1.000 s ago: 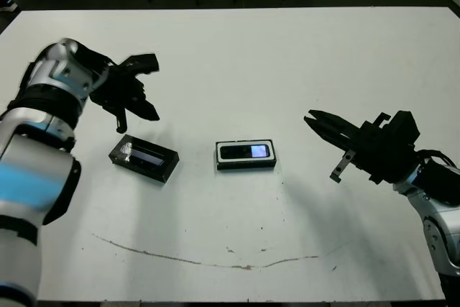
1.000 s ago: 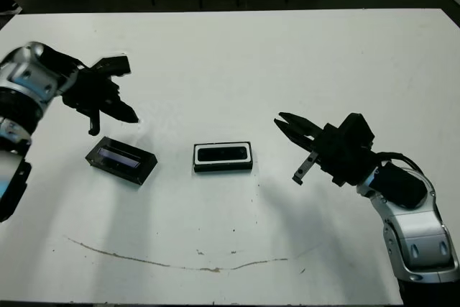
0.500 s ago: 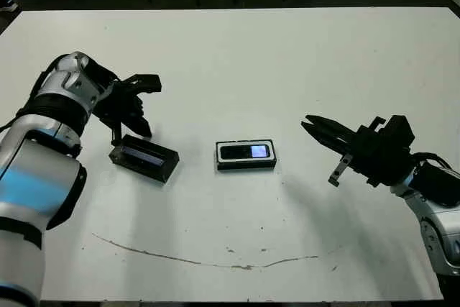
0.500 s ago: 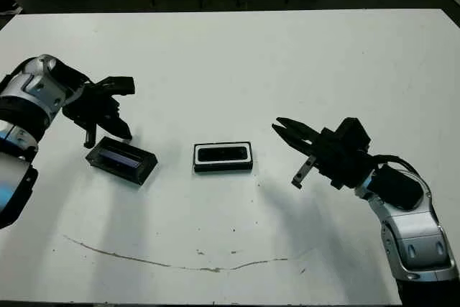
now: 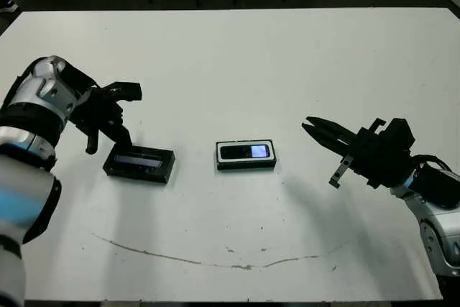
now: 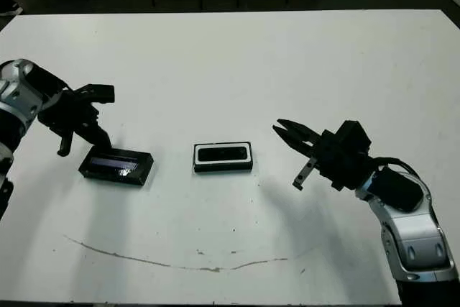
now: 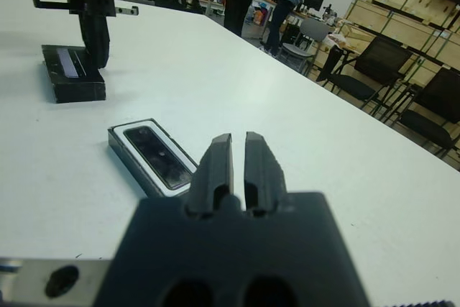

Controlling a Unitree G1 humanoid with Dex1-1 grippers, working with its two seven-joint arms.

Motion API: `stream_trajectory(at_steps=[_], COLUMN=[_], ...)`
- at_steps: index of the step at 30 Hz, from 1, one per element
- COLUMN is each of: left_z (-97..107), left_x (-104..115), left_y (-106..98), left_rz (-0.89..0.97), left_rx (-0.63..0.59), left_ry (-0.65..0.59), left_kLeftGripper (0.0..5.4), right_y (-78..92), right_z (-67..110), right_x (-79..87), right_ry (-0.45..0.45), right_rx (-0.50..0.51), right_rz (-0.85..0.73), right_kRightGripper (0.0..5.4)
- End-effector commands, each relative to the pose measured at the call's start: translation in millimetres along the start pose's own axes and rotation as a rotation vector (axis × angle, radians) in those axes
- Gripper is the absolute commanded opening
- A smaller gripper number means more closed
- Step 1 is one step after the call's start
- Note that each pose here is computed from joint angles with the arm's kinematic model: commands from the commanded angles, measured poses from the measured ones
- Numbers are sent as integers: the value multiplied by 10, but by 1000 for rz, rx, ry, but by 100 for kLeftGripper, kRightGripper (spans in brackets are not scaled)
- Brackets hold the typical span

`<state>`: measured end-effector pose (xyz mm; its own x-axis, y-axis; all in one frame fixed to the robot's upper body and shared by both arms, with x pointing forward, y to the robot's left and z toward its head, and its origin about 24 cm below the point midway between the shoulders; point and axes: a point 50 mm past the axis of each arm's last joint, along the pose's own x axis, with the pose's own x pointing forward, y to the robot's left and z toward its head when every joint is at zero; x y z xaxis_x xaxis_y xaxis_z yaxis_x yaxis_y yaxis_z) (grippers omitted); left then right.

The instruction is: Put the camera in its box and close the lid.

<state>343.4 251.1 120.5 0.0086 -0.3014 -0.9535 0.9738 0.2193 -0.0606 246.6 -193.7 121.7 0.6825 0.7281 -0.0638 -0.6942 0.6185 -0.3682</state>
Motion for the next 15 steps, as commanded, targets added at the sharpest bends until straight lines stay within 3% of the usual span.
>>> stream_trajectory(at_steps=[1, 15], left_z=[-149, -210], left_x=[161, 44], left_y=[-137, -452], left_rz=[-94, -88], left_rx=[12, 146], left_ry=[-7, -74], left_kLeftGripper=[0, 0], right_y=[-7, -15], right_z=[-35, -20], right_x=[-40, -61], right_ry=[34, 48], right_rx=[2, 11], right_rz=[2, 5], right_kRightGripper=[1, 1])
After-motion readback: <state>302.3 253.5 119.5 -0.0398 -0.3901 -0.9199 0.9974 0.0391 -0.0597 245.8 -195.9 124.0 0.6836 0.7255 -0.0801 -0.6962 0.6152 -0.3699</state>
